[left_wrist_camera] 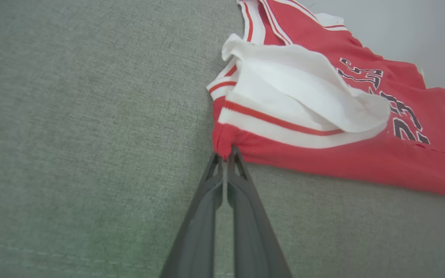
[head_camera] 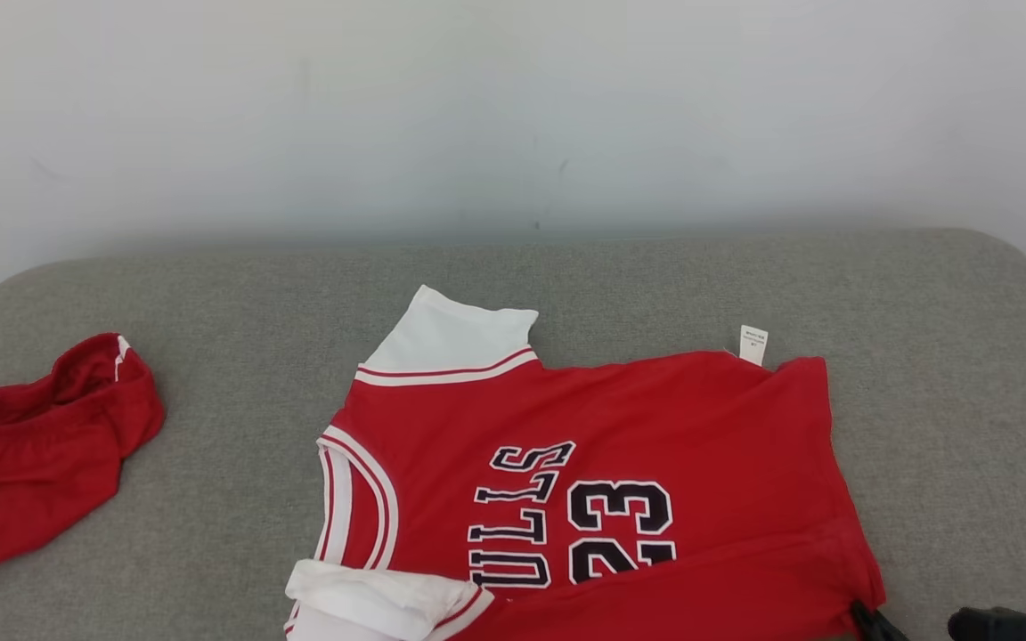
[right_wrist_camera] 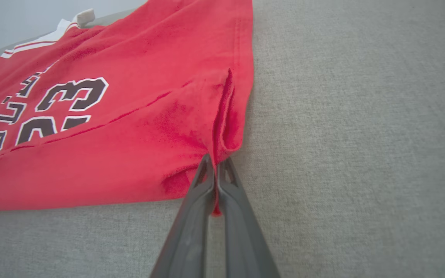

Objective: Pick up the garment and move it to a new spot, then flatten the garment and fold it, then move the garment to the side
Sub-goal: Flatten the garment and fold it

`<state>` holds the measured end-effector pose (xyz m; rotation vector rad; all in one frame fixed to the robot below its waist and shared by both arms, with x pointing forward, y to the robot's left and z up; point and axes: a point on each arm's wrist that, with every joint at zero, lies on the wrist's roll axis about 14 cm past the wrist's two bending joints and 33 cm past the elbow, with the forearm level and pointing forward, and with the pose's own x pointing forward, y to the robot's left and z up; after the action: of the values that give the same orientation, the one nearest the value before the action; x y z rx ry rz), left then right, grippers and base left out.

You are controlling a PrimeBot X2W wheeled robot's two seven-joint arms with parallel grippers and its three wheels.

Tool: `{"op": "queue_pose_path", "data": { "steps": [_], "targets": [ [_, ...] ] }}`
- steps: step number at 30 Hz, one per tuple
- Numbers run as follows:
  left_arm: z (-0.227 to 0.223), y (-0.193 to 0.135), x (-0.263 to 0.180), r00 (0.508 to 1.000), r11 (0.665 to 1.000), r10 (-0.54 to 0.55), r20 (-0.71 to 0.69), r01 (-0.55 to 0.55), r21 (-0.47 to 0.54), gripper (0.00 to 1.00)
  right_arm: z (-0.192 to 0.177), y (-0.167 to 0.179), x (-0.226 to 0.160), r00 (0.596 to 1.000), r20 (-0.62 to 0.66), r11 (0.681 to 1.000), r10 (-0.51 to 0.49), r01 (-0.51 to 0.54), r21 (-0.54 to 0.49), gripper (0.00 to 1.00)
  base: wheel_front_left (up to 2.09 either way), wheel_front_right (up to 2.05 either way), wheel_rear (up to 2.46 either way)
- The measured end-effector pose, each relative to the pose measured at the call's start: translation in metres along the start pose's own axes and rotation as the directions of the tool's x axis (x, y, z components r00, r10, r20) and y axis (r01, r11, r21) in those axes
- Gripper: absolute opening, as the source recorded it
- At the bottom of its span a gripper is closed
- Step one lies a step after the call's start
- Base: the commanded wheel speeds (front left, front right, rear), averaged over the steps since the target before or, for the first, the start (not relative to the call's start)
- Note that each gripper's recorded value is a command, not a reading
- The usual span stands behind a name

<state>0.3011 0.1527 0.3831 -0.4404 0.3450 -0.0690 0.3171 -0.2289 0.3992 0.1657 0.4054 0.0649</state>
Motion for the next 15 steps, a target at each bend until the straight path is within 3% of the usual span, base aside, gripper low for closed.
{"op": "queue_pose_path", "data": {
  "steps": [8, 9, 10, 11, 15],
  "targets": [
    [-0.005, 0.006, -0.008, 1.0, 1.0, 0.029, -0.002, -0.029, -0.012, 0.0, -0.01, 0.001, -0.008, 0.999, -0.039, 1.0, -0.003, 0.004, 0.03, 0.0, 0.0, 0.0, 0.0],
    [-0.005, 0.007, -0.007, 1.0, 1.0, 0.03, -0.004, -0.03, -0.002, 0.11, -0.011, 0.003, -0.008, 0.999, -0.045, 0.999, -0.001, 0.003, 0.033, 0.03, 0.0, 0.0, 0.0],
    [-0.002, 0.007, -0.005, 1.0, 1.0, 0.028, 0.001, -0.028, 0.008, 0.88, -0.012, 0.005, -0.008, 0.999, -0.048, 1.0, -0.001, 0.002, 0.028, 0.67, 0.0, 0.0, 0.0],
    [0.0, 0.007, -0.004, 1.0, 1.0, 0.026, 0.007, -0.026, 0.015, 1.0, -0.011, 0.003, -0.008, 0.999, -0.04, 0.999, -0.009, 0.01, 0.033, 1.0, 0.0, 0.0, 0.0],
    [0.018, 0.007, 0.0, 0.998, 0.999, 0.024, 0.063, -0.026, 0.025, 1.0, 0.007, -0.006, -0.008, 0.998, 0.036, 0.998, -0.051, 0.05, 0.025, 1.0, 0.0, 0.0, 0.0]
  ]
}}
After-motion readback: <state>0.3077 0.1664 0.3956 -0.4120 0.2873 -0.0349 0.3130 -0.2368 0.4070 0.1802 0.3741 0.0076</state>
